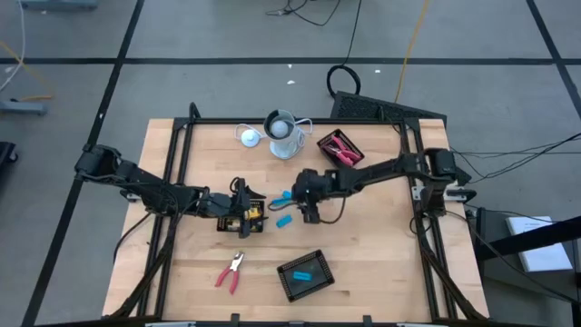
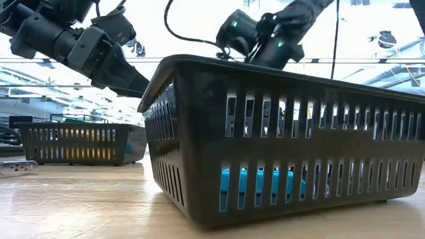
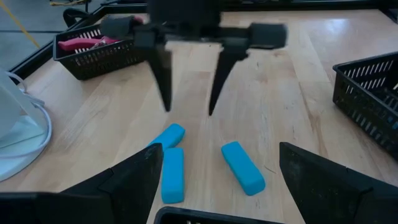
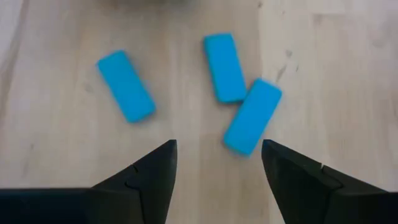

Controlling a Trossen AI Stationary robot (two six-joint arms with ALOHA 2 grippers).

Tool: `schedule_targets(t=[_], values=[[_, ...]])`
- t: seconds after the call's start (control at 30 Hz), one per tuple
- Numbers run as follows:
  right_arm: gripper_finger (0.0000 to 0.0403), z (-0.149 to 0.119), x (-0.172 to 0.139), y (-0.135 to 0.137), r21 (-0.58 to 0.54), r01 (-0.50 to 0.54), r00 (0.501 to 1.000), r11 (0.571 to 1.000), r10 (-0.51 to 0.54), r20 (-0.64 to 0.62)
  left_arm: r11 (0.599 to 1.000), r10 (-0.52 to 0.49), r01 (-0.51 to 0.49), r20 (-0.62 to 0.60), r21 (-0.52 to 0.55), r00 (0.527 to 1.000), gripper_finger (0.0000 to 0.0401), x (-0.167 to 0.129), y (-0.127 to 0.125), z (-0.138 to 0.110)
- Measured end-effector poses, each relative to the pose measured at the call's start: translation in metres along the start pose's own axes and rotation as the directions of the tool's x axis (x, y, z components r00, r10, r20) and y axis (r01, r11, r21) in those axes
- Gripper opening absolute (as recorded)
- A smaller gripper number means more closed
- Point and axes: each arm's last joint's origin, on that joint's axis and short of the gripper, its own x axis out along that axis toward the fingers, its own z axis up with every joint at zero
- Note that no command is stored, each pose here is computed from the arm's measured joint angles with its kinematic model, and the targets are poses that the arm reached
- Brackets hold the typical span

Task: Pick & Place School Supplies
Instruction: Put the blue eraser into the bottom black bin

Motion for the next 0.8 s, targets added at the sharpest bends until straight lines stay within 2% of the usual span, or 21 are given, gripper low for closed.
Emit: schedule_targets(t=[0.13, 0.43, 0.8], values=[[0.0227, -0.004, 0.013, -0.011, 0.015, -0.027, 1.000, 1.000, 0.027, 0.009, 1.000, 0.000, 0.000, 0.001, 0.004, 1.000, 0.0326, 0.000, 0.000, 0.000], [0.0227, -0.005, 0.020, -0.029, 0.036, -0.047, 0.998, 0.998, 0.046, 0.035, 1.000, 0.022, -0.022, 0.005, 0.008, 1.000, 0.0326, 0.001, 0.004, 0.001], [0.0226, -0.003, 0.020, -0.033, 0.041, -0.060, 0.996, 0.997, 0.058, 0.062, 1.000, 0.017, -0.017, 0.005, -0.002, 1.000, 0.0326, 0.003, 0.008, 0.002]])
